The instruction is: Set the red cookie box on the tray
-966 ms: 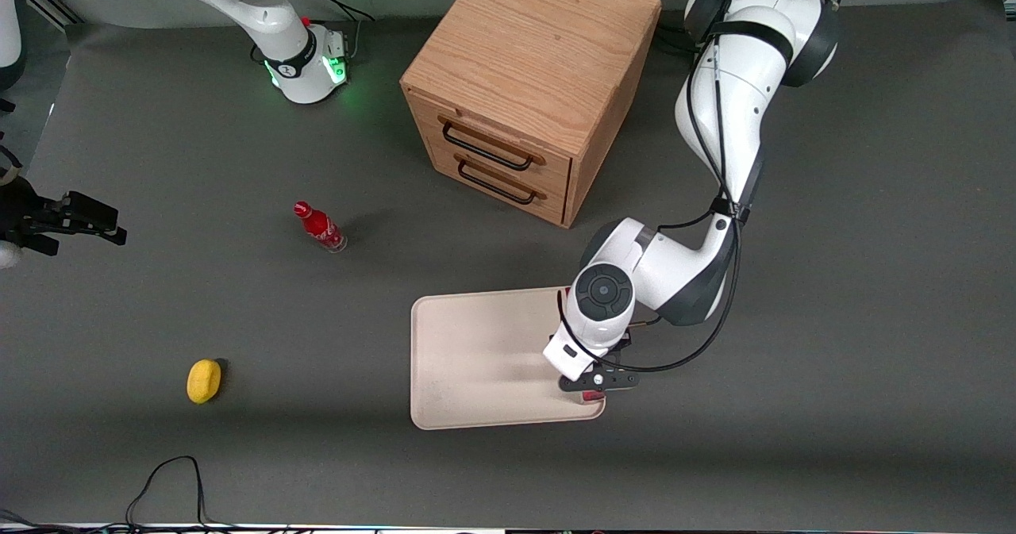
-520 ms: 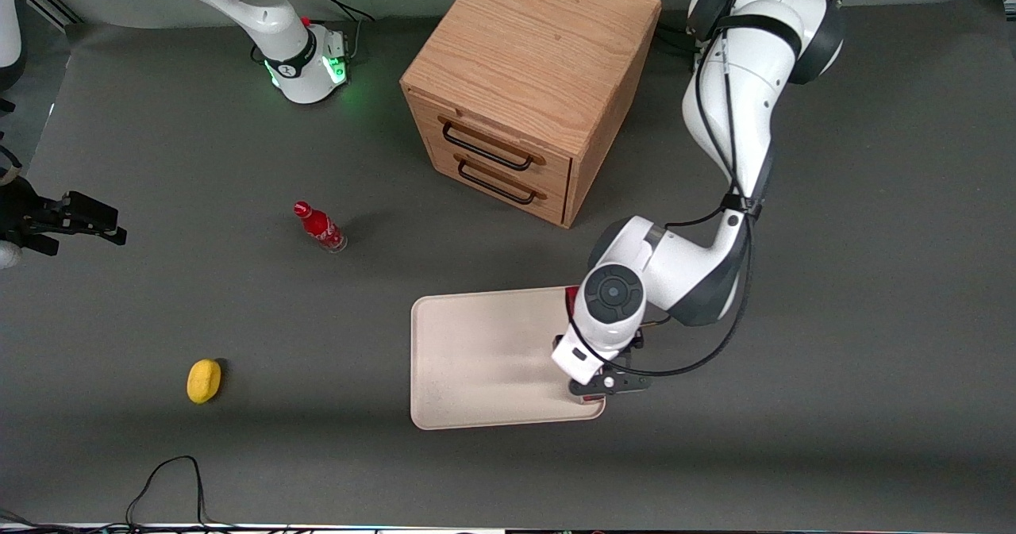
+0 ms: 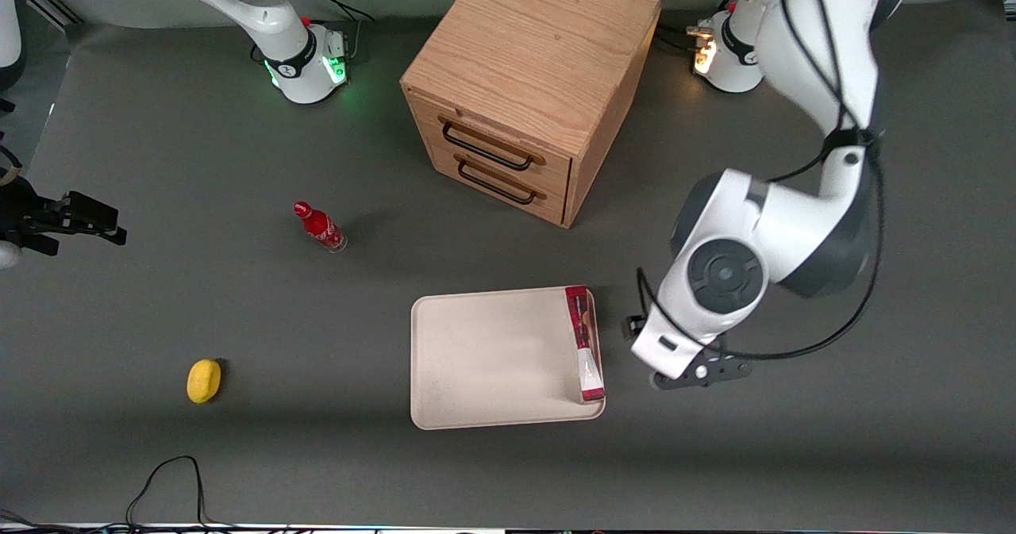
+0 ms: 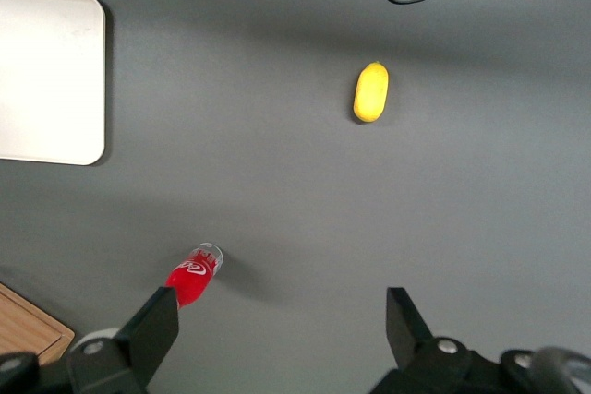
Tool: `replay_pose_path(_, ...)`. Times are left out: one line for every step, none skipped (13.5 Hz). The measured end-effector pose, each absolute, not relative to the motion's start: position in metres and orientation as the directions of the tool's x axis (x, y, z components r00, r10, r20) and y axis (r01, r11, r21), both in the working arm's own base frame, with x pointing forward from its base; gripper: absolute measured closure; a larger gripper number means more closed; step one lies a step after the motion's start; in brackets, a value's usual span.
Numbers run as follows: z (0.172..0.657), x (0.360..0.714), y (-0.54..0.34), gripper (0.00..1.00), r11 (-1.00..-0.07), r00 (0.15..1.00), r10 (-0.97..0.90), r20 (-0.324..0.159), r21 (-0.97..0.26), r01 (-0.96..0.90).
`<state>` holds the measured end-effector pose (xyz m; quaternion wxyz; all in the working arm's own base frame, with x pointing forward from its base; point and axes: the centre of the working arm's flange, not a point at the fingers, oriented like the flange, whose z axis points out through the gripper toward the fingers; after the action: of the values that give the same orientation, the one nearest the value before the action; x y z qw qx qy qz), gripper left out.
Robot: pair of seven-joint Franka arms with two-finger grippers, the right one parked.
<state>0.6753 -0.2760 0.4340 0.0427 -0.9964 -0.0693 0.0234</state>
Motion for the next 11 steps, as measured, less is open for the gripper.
replay_pose_path(0.448, 0.665, -0.259, 0.0, -0.986, 0.988, 0.146, -0.051, -0.087, 0.141)
replay_pose_path(0.461, 0.654, -0.241, 0.0, -0.985, 0.987, 0.151, -0.06, -0.089, 0.145)
replay_pose_path(0.472, 0.642, -0.225, 0.0, -0.985, 0.987, 0.15, -0.064, -0.096, 0.143)
replay_pose_path(0.483, 0.63, -0.21, 0.0, -0.985, 0.988, 0.142, -0.067, -0.106, 0.134)
replay_pose_path(0.492, 0.618, -0.195, 0.0, -0.986, 0.99, 0.126, -0.071, -0.115, 0.117)
replay_pose_path(0.501, 0.605, -0.179, 0.0, -0.988, 0.991, 0.11, -0.075, -0.12, 0.101)
replay_pose_path(0.508, 0.595, -0.159, 0.0, -0.988, 0.992, 0.099, -0.079, -0.124, 0.089)
replay_pose_path(0.514, 0.585, -0.137, 0.0, -0.989, 0.993, 0.088, -0.085, -0.123, 0.077)
replay_pose_path(0.52, 0.576, -0.115, 0.0, -0.99, 0.992, 0.087, -0.087, -0.12, 0.076)
replay_pose_path(0.525, 0.57, -0.095, 0.0, -0.989, 0.992, 0.098, -0.084, -0.115, 0.088)
replay_pose_path(0.53, 0.565, -0.077, 0.0, -0.989, 0.991, 0.108, -0.079, -0.11, 0.099)
